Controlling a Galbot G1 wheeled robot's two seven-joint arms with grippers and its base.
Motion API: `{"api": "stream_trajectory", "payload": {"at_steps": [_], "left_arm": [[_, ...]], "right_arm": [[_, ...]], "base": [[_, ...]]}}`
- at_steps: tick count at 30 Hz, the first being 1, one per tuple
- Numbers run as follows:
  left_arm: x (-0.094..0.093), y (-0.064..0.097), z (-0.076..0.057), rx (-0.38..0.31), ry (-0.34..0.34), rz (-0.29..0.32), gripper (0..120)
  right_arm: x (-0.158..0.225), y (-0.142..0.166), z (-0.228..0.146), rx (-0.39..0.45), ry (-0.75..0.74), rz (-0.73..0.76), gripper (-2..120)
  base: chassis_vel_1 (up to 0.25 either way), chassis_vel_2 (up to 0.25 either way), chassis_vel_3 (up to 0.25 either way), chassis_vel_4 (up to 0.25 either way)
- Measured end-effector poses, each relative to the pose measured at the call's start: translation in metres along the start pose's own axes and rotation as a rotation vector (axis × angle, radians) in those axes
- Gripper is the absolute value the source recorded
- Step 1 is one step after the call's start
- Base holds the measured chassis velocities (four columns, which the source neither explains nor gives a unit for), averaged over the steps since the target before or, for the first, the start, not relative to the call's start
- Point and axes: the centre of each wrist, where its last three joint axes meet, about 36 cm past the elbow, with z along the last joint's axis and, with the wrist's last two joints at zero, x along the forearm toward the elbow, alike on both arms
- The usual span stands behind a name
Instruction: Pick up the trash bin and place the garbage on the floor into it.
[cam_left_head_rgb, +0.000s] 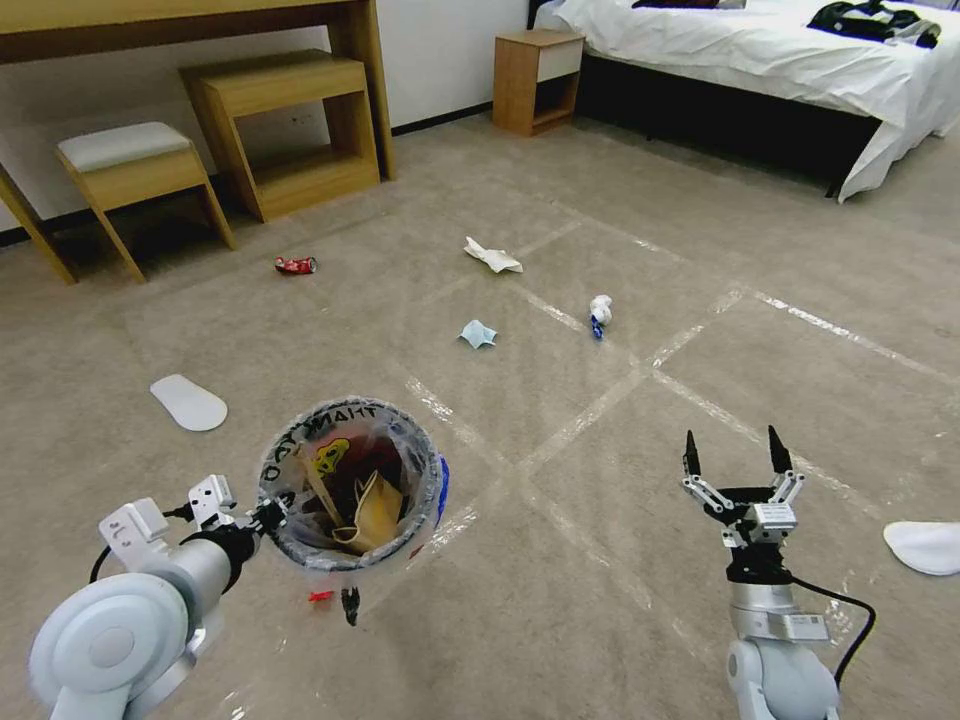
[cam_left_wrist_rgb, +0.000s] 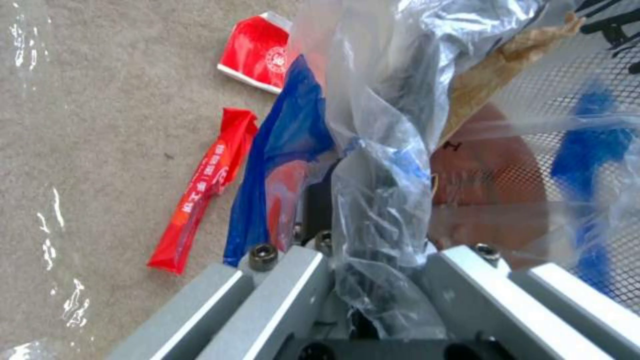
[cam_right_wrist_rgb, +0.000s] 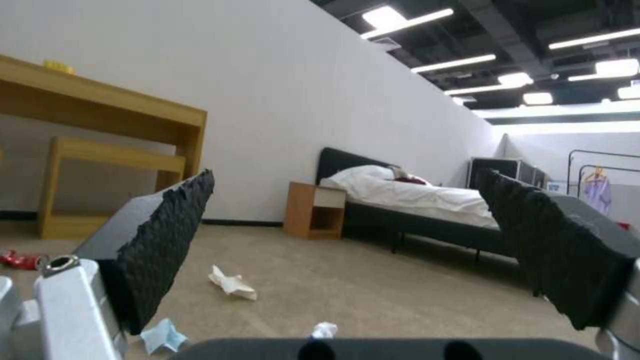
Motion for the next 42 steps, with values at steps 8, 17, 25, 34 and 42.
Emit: {"api": "stream_trajectory", "payload": {"at_steps": [8,17,25,34,42], "left_arm": [[-0.002,0.002,-0.003,-0.011,0.001,0.0,0],[-0.005,0.003,-0.002,-0.009,0.008,-0.001,0],[-0.005,0.003,-0.004,-0.005,0.008,0.002,0],[-0.005,0.004,-0.005,-0.002,0.006,0.0,0],[-0.006,0.005,-0.005,0.003,0.009,-0.002,0]], "right_arm": [[0.003,-0.001,0.002,0.003,0.003,0.001,100],[0.002,0.0,0.003,0.002,0.004,0.0,100],[0.002,0.001,0.006,-0.002,0.007,-0.004,100],[0.004,0.002,0.009,-0.004,0.012,-0.012,100],[0.004,0.004,0.011,-0.008,0.016,-0.018,100]], "base": [[0.0,0.0,0.0,0.0],[0.0,0.0,0.0,0.0],[0.0,0.0,0.0,0.0],[0.0,0.0,0.0,0.0],[-0.051,0.03,0.03,-0.033]]}}
